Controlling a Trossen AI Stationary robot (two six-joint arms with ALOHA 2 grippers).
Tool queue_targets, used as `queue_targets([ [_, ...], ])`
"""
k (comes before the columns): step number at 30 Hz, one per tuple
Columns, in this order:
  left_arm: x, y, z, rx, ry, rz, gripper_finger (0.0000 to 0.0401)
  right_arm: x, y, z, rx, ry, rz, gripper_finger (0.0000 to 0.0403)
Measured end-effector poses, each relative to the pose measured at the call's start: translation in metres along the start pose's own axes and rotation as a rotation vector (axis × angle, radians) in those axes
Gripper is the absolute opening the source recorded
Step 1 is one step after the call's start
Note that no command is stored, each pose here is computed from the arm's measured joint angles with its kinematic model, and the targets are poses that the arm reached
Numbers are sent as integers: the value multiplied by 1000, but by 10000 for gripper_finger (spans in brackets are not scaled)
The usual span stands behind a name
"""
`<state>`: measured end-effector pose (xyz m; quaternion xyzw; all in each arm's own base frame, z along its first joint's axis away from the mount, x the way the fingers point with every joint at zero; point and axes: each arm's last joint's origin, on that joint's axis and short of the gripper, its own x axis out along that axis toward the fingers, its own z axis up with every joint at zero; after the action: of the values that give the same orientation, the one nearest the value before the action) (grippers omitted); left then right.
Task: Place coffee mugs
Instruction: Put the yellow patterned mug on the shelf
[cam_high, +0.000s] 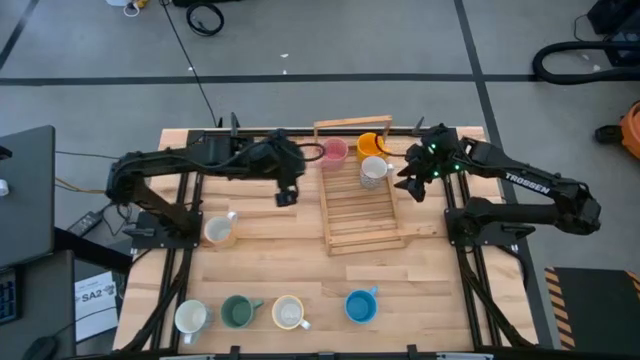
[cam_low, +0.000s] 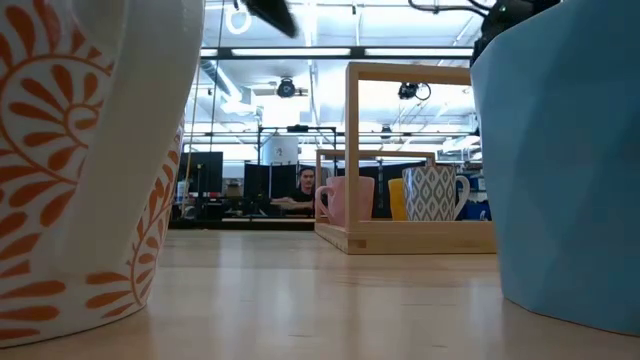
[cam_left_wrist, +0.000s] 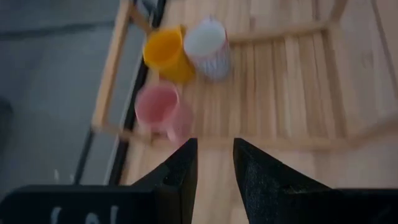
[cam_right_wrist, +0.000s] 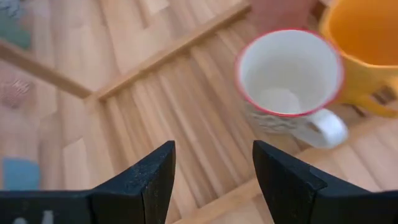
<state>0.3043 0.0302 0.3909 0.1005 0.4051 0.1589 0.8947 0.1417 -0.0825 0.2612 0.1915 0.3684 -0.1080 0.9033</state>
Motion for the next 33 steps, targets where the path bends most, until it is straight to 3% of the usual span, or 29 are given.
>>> queue_targets([
  [7, -30, 0, -29, -27, 193, -92, 110, 4, 17, -1, -75, 25, 68, 220],
  [13, -42, -5, -45, -71, 349, -172, 110, 7, 29, 0, -62, 15, 102, 220],
  [20, -45, -8, -52, -159, 433, -153, 110, 9, 41, 1, -100, -7, 131, 220],
  [33, -42, 9, -60, -473, 544, -47, 110, 11, 52, 1, -151, -13, 170, 220],
])
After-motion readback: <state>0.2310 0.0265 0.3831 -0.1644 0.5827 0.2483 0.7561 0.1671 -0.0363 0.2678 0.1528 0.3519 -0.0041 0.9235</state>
